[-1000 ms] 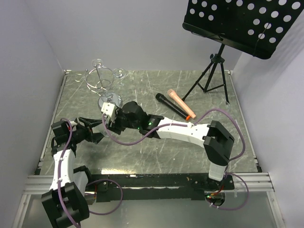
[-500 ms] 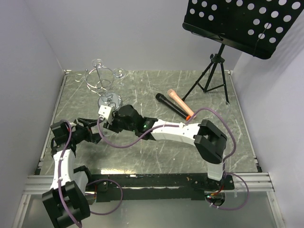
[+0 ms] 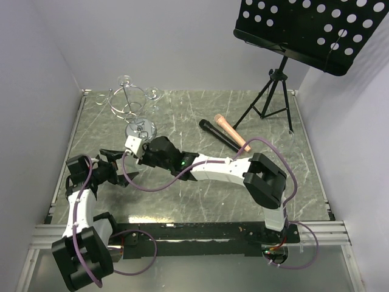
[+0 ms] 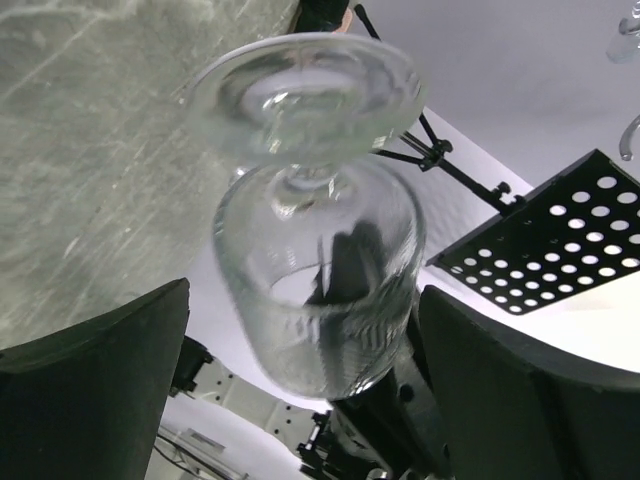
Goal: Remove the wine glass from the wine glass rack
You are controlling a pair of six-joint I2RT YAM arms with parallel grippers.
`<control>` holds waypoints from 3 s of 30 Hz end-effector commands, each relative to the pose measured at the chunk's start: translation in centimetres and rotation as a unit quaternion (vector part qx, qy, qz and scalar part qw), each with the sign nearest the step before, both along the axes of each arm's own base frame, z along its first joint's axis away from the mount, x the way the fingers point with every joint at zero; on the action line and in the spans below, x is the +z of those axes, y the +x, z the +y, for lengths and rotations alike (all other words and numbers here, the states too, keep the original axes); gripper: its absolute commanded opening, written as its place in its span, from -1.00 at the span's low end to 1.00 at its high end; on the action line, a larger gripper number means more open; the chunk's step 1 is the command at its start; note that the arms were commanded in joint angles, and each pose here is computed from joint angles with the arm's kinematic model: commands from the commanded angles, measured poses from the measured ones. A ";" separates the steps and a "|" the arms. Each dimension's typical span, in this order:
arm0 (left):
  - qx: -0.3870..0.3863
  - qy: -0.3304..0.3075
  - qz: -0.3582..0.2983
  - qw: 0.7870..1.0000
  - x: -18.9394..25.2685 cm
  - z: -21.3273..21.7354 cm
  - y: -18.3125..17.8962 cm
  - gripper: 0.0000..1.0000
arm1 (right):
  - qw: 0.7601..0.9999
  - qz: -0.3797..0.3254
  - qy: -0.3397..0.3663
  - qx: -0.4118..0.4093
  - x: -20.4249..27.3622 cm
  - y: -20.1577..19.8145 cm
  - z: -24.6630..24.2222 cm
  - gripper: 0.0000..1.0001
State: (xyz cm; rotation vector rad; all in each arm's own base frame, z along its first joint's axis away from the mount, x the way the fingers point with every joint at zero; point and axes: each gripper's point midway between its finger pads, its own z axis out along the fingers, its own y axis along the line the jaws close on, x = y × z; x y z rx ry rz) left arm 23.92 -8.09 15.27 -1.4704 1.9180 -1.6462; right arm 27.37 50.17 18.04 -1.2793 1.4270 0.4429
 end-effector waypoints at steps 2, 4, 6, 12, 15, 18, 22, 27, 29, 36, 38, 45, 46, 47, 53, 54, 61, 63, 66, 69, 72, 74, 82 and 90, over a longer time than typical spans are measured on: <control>-0.011 0.041 -0.029 0.999 1.0 0.4 0.6 0.99 | 0.993 -0.039 0.082 -0.071 7.5 3.1 -2.1 -1.00; -0.028 0.033 -0.036 0.998 1.5 0.2 0.7 0.99 | 0.993 -0.039 0.082 -0.081 8.5 3.8 -4.2 -1.00; -0.048 0.024 -0.051 0.997 1.8 0.0 0.7 0.99 | 0.993 -0.038 0.071 -0.084 9.0 4.2 -6.6 -1.00; -0.027 0.157 -0.042 0.986 -1.1 3.3 2.5 0.99 | 0.999 -0.020 -0.006 -0.041 10.1 3.5 -15.9 -1.00; -0.004 0.210 -0.019 0.977 -2.3 5.7 3.4 0.99 | 0.998 -0.006 -0.031 -0.058 11.0 4.3 -20.7 -1.00; 0.011 0.267 0.000 0.964 -2.7 8.7 4.0 0.99 | 0.996 0.002 -0.029 -0.083 13.1 5.1 -24.6 -1.00; 0.015 0.363 0.021 0.931 -3.7 11.7 4.3 0.99 | 0.992 -0.012 -0.052 -0.110 13.6 6.0 -28.8 -1.00; 0.024 0.405 0.038 0.913 -3.8 13.7 4.0 0.99 | 0.982 0.043 -0.082 -0.166 12.1 7.2 -34.2 -1.00; 0.015 0.424 0.036 0.905 -3.9 14.3 4.0 0.99 | 0.977 0.057 -0.093 -0.185 12.1 7.9 -36.0 -1.00; 0.006 0.467 0.051 0.883 -4.9 16.1 4.0 0.99 | 0.948 0.100 -0.162 -0.255 9.1 10.4 -41.7 -1.00; 0.001 0.462 0.056 0.885 -5.1 16.1 3.9 0.99 | 0.936 0.141 -0.185 -0.263 7.7 10.7 -42.7 -1.00; -0.027 0.463 0.041 0.885 -5.3 16.4 5.0 0.99 | 0.904 0.201 -0.206 -0.316 4.7 12.6 -46.0 -1.00; -0.029 0.464 0.039 0.885 -5.2 16.5 5.2 0.99 | 0.899 0.208 -0.216 -0.320 4.2 12.7 -46.6 -1.00; -0.029 0.467 0.039 0.883 -5.0 16.7 5.3 0.99 | 0.893 0.218 -0.225 -0.322 3.6 12.7 -46.9 -1.00; -0.030 0.470 0.043 0.881 -5.7 16.9 5.3 0.99 | 0.865 0.259 -0.257 -0.343 1.1 12.9 -49.2 -1.00; -0.029 0.470 0.043 0.881 -5.7 16.9 5.3 0.99 | 0.861 0.262 -0.261 -0.348 0.9 13.0 -49.6 -1.00; -0.039 0.480 0.041 0.876 -5.8 17.2 5.4 0.99 | 0.836 0.310 -0.276 -0.358 -1.0 13.9 -51.2 -1.00; -0.041 0.485 0.038 0.873 -5.8 17.4 5.6 0.99 | 0.831 0.330 -0.272 -0.356 -1.4 14.1 -51.4 -1.00; -0.044 0.488 0.032 0.871 -5.7 17.5 5.8 0.99 | 0.826 0.341 -0.279 -0.351 -1.9 14.5 -51.4 -1.00; -0.040 0.488 0.031 0.871 -5.7 17.6 5.9 0.99 | 0.819 0.350 -0.294 -0.348 -2.8 14.5 -51.8 -1.00; -0.041 0.491 0.029 0.870 -5.7 17.6 5.9 0.99 | 0.815 0.363 -0.298 -0.340 -3.2 14.2 -51.6 -1.00; -0.043 0.492 0.032 0.869 -6.0 17.6 5.6 0.99 | 0.813 0.367 -0.299 -0.338 -3.5 13.8 -51.6 -1.00; -0.041 0.495 0.033 0.867 -6.1 17.7 5.6 0.99 | 0.807 0.372 -0.304 -0.343 -5.6 13.5 -51.9 -0.95; -0.044 0.498 0.030 0.865 -5.8 17.9 5.8 0.99 | 0.804 0.383 -0.285 -0.353 -6.1 13.9 -51.4 -0.68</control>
